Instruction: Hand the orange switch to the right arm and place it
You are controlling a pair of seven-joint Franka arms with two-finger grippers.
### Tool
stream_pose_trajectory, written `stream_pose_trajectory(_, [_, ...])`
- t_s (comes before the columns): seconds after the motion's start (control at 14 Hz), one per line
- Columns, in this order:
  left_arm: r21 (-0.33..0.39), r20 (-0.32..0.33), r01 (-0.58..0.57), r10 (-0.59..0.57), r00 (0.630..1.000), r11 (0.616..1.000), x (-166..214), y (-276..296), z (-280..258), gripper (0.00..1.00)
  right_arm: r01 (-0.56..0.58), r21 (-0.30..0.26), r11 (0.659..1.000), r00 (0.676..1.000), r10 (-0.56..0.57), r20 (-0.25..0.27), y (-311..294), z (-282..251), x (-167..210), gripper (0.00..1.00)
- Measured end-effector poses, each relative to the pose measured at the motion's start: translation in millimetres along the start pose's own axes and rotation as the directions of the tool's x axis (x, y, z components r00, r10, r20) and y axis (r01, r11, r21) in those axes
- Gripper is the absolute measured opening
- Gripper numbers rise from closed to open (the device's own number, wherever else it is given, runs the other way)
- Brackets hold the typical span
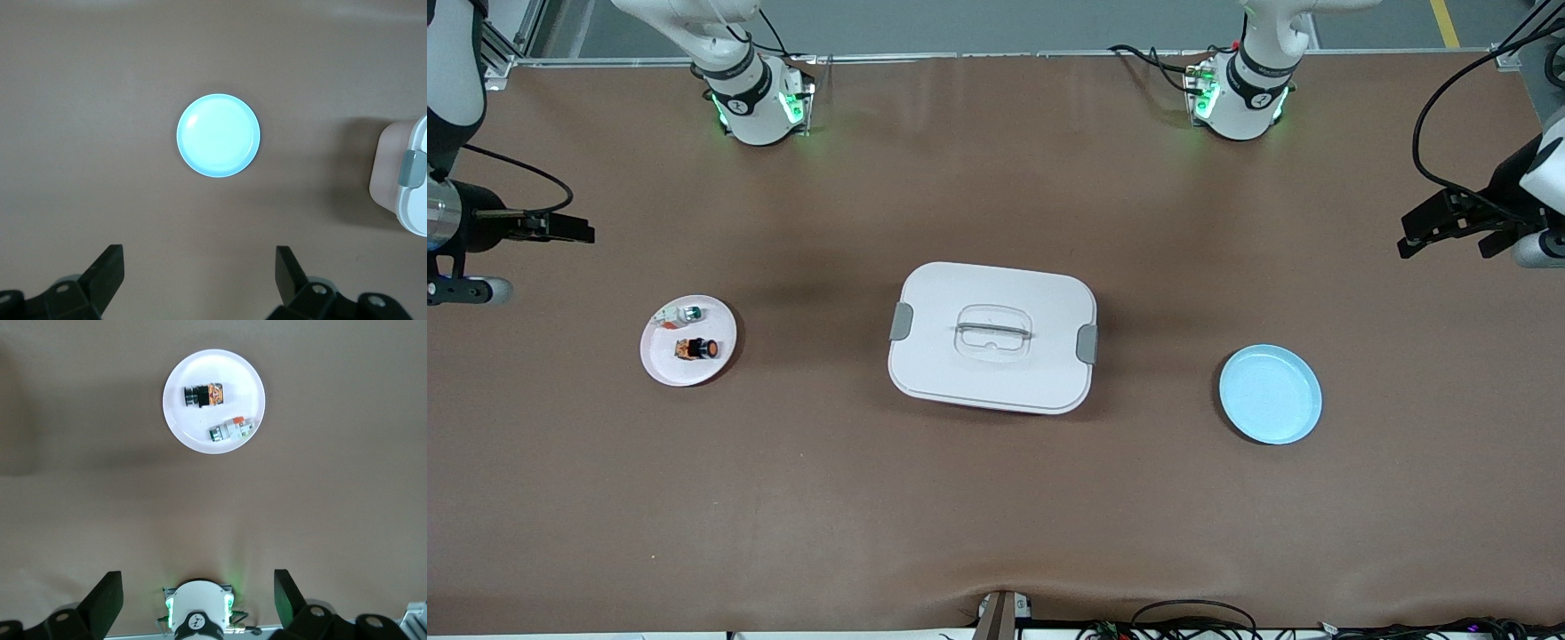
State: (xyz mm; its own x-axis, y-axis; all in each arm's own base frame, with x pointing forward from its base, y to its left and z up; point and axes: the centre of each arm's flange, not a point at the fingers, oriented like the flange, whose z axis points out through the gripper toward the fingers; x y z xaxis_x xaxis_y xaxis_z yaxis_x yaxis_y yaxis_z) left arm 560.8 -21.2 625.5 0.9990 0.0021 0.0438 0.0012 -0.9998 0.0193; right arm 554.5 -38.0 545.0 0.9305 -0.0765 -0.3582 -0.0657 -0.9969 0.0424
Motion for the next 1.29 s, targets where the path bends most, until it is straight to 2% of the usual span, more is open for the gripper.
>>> stream_pose_trajectory(0.14, [0.0, 0.0, 0.0, 0.0, 1.0, 1.0, 0.0, 0.0, 0.0, 1.0, -0.064, -0.007, 0.998, 0.998, 0.064, 0.0, -17.5, -4.6, -3.1, 1.0])
stream_pose_trajectory(0.43, [0.0, 0.001, 0.0, 0.0, 1.0, 1.0, -0.1, -0.2, 0.1, 1.0, -0.133, 0.046, 0.99, 0.991, 0.134, -0.018, -31.7, -16.3, -11.4, 1.0])
stream_pose_trajectory(0.57, [0.0, 0.001, 0.0, 0.0, 1.0, 1.0, -0.1, -0.2, 0.1, 1.0, -0.136, 0.057, 0.989, 0.988, 0.14, -0.06, -31.6, -24.6, -16.4, 1.0])
stream_pose_trajectory(0.79, [0.0, 0.002, 0.001, -0.001, 1.0, 1.0, -0.1, -0.6, 0.2, 1.0, -0.122, 0.075, 0.99, 0.977, 0.133, -0.165, -38.6, -33.5, -34.6, 1.0])
stream_pose_trajectory(1.29, [0.0, 0.002, 0.001, -0.001, 1.0, 1.0, -0.1, -0.6, 0.2, 1.0, -0.104, 0.08, 0.991, 0.964, 0.12, -0.236, -47.0, -48.5, -67.0, 1.0])
